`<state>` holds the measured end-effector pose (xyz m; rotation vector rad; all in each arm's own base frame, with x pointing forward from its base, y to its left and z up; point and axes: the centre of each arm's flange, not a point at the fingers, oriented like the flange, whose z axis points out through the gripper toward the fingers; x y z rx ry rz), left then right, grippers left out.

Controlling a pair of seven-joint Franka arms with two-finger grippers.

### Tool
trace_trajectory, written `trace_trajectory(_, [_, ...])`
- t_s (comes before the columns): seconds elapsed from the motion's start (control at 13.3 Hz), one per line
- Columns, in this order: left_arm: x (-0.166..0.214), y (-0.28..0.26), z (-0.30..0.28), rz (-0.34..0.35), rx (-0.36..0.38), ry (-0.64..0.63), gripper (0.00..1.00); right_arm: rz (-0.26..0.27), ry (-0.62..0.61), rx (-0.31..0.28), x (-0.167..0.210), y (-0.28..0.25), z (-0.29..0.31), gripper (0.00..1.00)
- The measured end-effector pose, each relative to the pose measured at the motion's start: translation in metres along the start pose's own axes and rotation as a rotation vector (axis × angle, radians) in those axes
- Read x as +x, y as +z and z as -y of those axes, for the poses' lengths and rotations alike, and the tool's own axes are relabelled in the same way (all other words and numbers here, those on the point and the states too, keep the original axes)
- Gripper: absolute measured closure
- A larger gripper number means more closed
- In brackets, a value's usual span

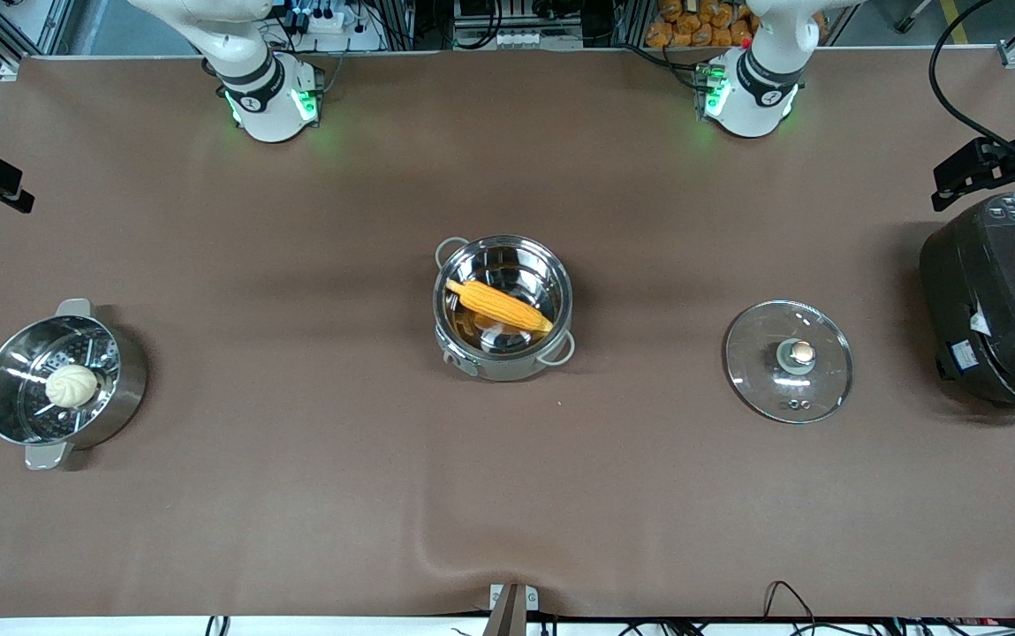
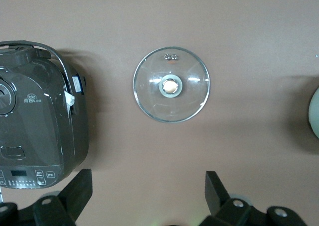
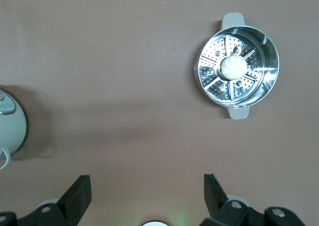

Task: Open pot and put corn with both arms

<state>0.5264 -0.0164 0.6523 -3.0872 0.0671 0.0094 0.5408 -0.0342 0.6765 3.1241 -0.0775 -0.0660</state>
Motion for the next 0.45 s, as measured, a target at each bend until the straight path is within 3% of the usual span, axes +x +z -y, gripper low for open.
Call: trace_trajectory(0.45, [-0.001,-0.01,-0.001,-0.008,-0.049,-0.057,0.0,-0.015,-0.024,0.0,0.008,0.013,0.0,0.0])
